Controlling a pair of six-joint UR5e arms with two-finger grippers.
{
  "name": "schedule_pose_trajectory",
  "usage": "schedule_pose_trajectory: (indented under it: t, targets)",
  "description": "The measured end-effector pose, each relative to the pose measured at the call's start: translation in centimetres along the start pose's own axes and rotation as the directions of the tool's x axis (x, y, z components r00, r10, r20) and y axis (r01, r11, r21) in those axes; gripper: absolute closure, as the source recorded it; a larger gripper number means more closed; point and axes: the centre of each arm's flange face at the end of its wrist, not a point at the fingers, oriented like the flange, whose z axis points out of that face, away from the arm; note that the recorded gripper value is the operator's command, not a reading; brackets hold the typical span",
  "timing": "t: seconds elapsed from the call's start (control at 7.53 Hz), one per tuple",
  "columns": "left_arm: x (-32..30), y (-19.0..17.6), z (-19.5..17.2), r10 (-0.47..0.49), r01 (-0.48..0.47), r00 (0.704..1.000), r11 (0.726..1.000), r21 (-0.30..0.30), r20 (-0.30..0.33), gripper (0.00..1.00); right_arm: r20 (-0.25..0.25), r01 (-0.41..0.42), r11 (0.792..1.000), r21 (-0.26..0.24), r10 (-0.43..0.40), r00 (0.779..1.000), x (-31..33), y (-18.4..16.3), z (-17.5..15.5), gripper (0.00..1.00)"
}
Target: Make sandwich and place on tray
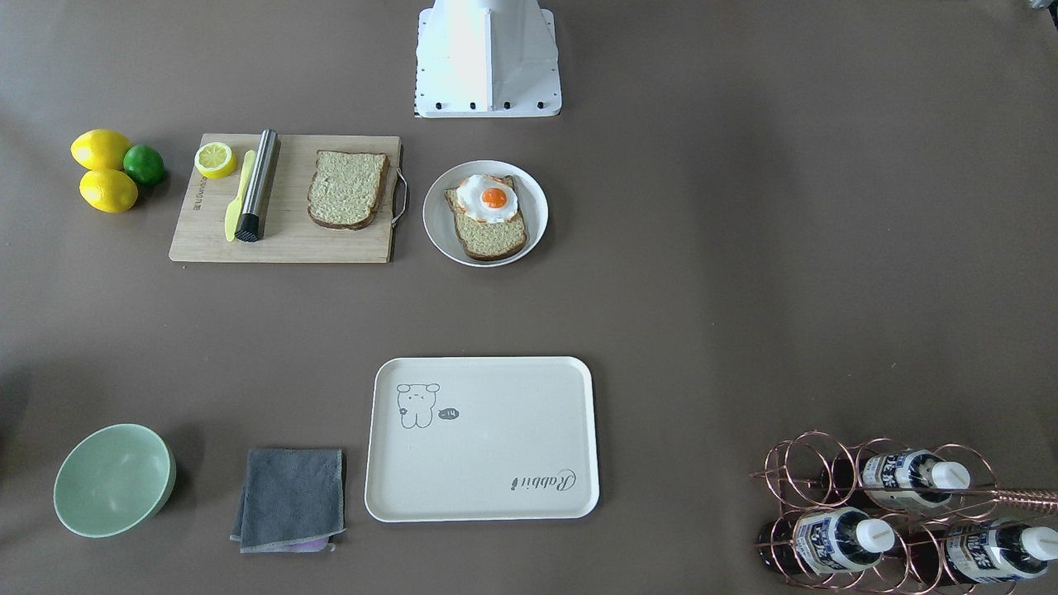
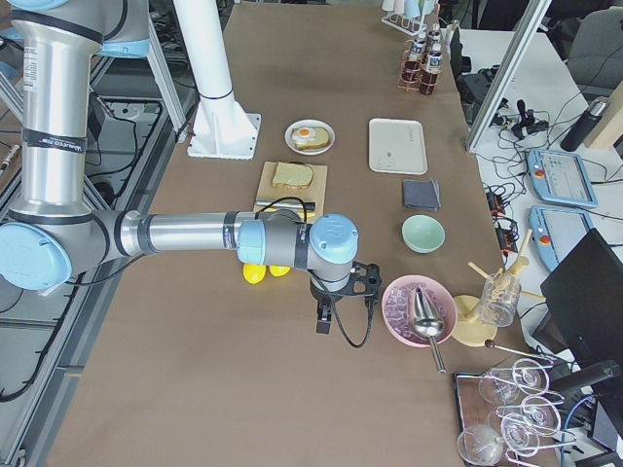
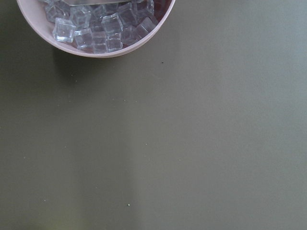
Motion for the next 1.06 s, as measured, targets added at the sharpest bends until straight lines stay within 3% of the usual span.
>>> schedule_pose_trajectory:
  t: [1.06]
  targets:
    - [-0.34,0.1,0.35,-0.002,0.002,1.0,1.0,-0.006,-0.001,0.02,0.0,-0.005,1.0,-0.001,0.005,1.0,0.04,0.05,0.04,0.0]
